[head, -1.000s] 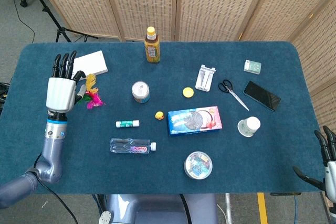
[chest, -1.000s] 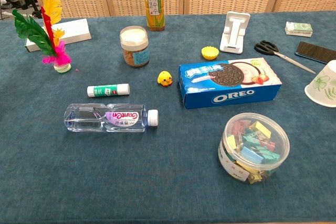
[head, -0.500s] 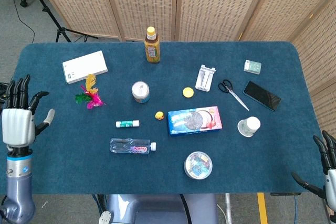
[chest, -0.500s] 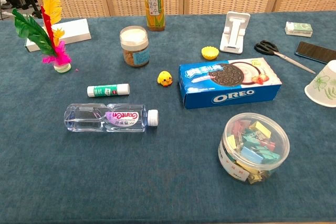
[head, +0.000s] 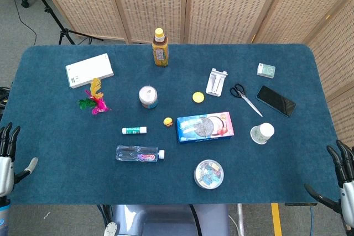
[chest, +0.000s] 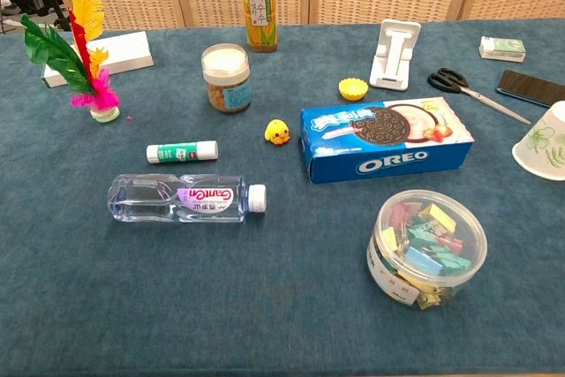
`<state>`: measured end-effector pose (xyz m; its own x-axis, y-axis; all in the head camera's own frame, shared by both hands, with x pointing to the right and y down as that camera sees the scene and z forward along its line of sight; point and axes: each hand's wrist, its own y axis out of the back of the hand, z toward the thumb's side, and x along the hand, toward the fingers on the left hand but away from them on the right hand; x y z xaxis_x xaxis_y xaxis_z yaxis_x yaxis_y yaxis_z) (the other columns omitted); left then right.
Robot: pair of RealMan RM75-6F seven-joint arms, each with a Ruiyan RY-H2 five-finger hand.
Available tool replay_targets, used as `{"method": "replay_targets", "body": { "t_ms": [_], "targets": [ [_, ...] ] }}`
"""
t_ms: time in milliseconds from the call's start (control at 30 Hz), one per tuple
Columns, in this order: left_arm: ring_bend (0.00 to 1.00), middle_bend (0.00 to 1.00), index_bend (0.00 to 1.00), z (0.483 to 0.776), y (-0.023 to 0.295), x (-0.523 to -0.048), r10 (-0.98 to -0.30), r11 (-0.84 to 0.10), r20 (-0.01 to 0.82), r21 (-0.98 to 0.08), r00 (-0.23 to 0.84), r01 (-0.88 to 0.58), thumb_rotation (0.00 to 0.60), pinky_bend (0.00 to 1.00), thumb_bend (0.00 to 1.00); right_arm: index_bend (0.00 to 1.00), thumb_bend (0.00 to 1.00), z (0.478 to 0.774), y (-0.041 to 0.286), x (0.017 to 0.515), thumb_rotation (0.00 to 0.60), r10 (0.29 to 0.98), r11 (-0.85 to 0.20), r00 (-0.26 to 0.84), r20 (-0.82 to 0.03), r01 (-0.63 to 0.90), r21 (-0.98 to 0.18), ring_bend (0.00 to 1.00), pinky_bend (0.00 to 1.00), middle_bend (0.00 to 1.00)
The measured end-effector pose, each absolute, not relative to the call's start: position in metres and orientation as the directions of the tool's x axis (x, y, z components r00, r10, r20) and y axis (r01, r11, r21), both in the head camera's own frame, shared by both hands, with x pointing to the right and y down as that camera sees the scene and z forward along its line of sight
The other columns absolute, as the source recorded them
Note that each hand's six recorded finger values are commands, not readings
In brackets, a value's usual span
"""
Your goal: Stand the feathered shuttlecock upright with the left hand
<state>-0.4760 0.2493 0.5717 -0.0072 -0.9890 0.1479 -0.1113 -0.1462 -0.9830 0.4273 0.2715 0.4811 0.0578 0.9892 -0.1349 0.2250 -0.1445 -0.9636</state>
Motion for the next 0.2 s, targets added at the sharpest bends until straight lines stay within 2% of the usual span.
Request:
{"method": "replay_targets", "body": {
  "t_ms": [200],
  "targets": [
    [0.00, 0.00, 0.00, 0.5784, 0.2611, -0.4794, -0.987, -0.159, 0.160, -0.982, -0.008, -0.104, 0.600, 0.00, 0.20, 0.00, 0.00, 0.4835, 0.2713, 0.4291, 0.600, 0.989, -0.148, 0.049, -0.141, 0.215, -0.965, 0.00, 0.00, 0.00]
  ]
}}
